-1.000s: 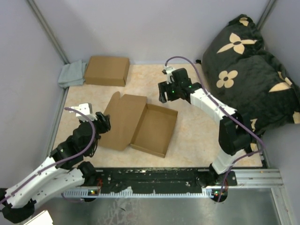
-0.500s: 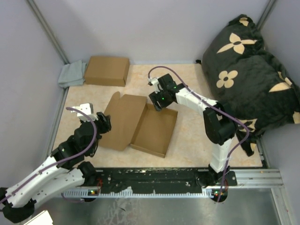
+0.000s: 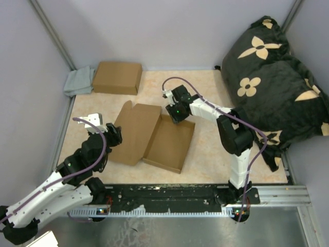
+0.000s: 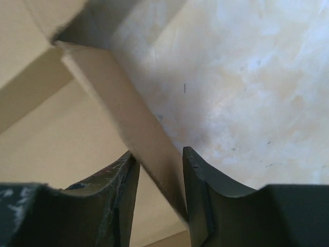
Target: Fold the paper box
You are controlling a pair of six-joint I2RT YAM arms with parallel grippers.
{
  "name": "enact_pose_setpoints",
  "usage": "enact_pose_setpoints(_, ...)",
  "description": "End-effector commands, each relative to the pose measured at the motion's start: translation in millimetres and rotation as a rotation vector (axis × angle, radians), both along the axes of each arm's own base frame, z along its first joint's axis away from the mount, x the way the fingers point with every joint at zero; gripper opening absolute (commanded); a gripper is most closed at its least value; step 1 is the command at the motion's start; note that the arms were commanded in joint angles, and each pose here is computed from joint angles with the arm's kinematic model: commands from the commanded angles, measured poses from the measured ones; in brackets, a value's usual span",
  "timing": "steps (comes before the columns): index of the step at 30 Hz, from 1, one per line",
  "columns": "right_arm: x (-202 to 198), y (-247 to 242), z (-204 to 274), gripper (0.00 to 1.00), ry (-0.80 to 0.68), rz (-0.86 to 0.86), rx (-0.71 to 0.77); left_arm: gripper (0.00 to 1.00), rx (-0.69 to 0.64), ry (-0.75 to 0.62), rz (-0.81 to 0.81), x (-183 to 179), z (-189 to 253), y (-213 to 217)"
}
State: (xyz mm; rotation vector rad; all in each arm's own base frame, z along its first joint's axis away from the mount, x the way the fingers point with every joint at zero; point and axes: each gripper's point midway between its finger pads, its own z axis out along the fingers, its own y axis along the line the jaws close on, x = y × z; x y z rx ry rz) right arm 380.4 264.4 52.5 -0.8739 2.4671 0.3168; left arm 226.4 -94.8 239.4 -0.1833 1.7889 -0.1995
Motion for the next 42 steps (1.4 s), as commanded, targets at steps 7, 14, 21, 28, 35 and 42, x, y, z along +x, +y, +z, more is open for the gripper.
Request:
enact_pose_setpoints(7,-38,-40,0,0.18,-0.008,-0.211,-0.008,0.57,-0.009,0.001,-0.007,2,-2,-4)
enact_pose_setpoints(14,-84,-81,7,0.00,0.037,-0.522,0.018,0.57,-0.012,0.017,-0.027,6,-9,-13)
enact_pose_setpoints(21,-127,-95,-10,0.00,0.087,-0.790,0.187,0.64,-0.027,0.170,-0.023,23,-61,-46)
enact_pose_setpoints(28,-127,-98,6,0.45,0.028,-0.811,0.219,0.67,-0.002,0.307,-0.036,46,-87,-77)
enact_pose_setpoints(35,-102,-100,42,0.82,-0.064,-0.796,0.229,0.71,-0.116,0.270,-0.017,93,-69,-52)
enact_pose_setpoints(42,-48,-123,56,0.90,-0.032,-0.834,0.290,0.70,-0.233,0.352,-0.046,155,-78,-27)
